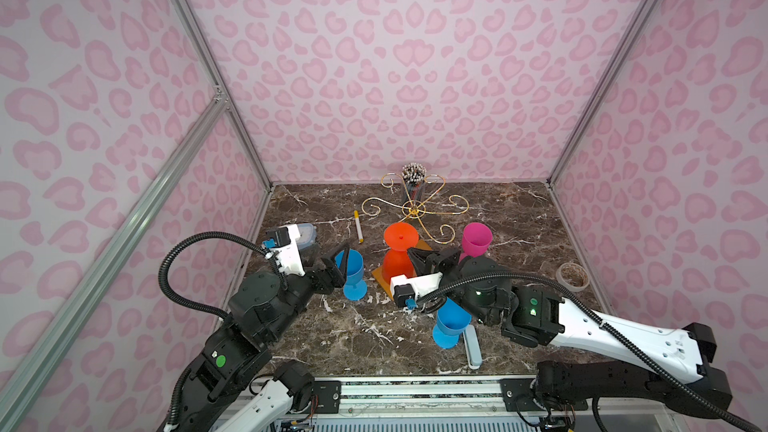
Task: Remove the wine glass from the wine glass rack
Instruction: 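Slide the red glass off the rack hook with the right gripper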
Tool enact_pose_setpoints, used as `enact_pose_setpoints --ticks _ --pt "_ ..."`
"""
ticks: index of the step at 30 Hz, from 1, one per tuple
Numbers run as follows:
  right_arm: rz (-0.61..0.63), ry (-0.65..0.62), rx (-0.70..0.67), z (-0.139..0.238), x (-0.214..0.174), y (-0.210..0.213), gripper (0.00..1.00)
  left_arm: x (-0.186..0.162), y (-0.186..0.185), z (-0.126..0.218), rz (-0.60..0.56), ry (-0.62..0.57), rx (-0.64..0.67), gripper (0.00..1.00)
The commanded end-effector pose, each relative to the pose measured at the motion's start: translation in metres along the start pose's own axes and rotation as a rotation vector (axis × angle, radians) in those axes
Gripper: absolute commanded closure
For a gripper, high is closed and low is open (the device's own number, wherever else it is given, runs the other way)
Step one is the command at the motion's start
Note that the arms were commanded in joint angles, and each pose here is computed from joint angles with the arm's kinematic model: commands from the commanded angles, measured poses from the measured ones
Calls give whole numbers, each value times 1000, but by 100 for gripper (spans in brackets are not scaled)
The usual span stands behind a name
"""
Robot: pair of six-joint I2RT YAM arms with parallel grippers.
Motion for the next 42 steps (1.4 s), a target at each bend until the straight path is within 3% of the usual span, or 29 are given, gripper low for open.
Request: enact_pose_setpoints --ticks 1,8,15,25,36,42 --pt "4 4 -2 -1 0 0 94 6 -3 1 13 -32 -13 11" --pt "16 4 8 -4 1 2 95 6 -2 2 12 -34 -13 11" --pt "10 -14 -10 1 3 -3 80 6 0 5 13 -41 -8 11" --pt "31 -20 -17 -3 8 -7 72 6 1 6 11 -44 -10 11" --pt "32 -10 2 -9 8 -2 73 7 4 13 15 -57 -10 11" --pt "34 10 -4 -11 6 1 83 6 4 15 18 -56 -12 11"
Point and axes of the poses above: each gripper's point midway between its finger pads, its own z axis back along the fingers, its own y axis along the line the jaws close on, x = y × z, the point moved 3 cm from there along z, back along the fingers, and after that the axes turned 9 degrees about z, right-handed, at the moved point
